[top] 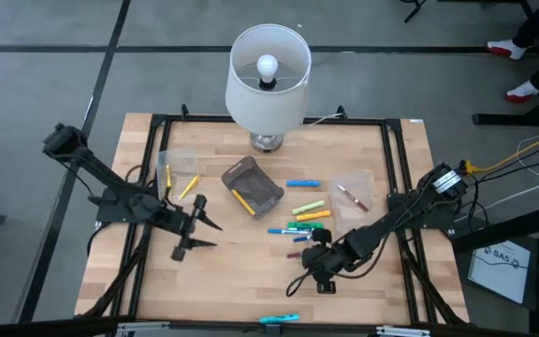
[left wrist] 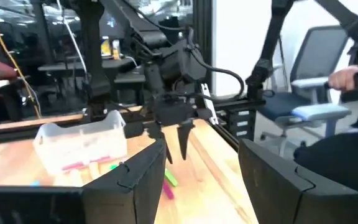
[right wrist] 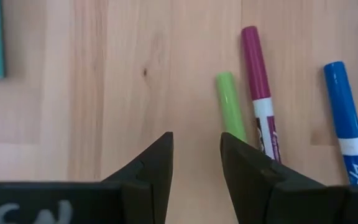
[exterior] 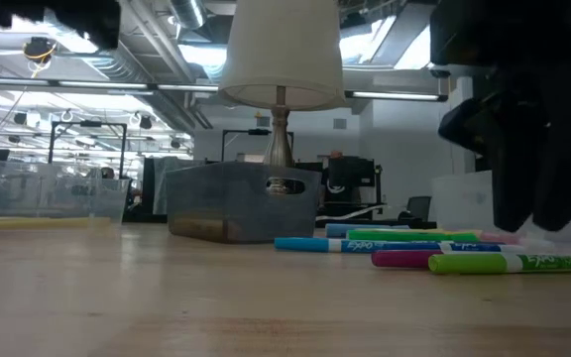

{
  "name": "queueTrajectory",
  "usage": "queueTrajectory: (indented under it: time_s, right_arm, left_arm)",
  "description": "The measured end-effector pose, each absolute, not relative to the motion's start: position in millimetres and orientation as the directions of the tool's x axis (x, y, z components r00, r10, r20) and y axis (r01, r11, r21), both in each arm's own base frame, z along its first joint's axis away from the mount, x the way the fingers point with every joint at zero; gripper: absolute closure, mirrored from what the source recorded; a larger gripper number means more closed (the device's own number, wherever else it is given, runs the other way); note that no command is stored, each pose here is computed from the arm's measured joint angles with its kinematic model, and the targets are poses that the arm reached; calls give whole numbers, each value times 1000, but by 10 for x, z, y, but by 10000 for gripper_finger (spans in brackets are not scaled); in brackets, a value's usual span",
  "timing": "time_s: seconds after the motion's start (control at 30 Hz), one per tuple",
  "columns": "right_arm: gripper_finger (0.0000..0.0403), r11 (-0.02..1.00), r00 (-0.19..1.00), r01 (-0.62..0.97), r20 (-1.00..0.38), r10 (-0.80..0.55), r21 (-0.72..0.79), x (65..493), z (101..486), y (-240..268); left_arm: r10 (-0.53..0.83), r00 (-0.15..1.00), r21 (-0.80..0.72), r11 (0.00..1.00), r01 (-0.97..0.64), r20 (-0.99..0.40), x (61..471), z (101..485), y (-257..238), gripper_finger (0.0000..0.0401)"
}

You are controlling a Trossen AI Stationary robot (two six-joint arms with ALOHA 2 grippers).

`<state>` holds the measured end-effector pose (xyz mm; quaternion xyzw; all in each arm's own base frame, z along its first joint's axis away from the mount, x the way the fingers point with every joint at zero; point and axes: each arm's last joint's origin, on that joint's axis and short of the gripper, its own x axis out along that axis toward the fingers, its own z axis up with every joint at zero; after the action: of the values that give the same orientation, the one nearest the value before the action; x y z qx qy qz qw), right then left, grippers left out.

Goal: Pick & Place Markers
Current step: Put the purple highlighter into the right transparent bin

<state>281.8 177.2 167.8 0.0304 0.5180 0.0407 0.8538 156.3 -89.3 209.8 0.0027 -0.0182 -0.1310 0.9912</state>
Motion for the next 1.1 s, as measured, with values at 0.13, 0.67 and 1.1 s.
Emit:
queueTrajectory:
  time_s: [0.13,0.67,1.1]
  right_arm:
    - [270,998,466,-27,-883,58,51,2818,1657,1759]
    - [270,999,460,-44,-887,30,11,2807,1650,1743]
    - [270,999,450,-37,-893,5,-13,2792,1641,1728]
  left_arm:
    - [-254,963,-27,966,258,92,1428,1980,-683,205]
    - [-66,993,-65,995,73,93,1221,1771,-263,205]
    - [27,999,-79,997,-25,27,1064,1707,-161,205]
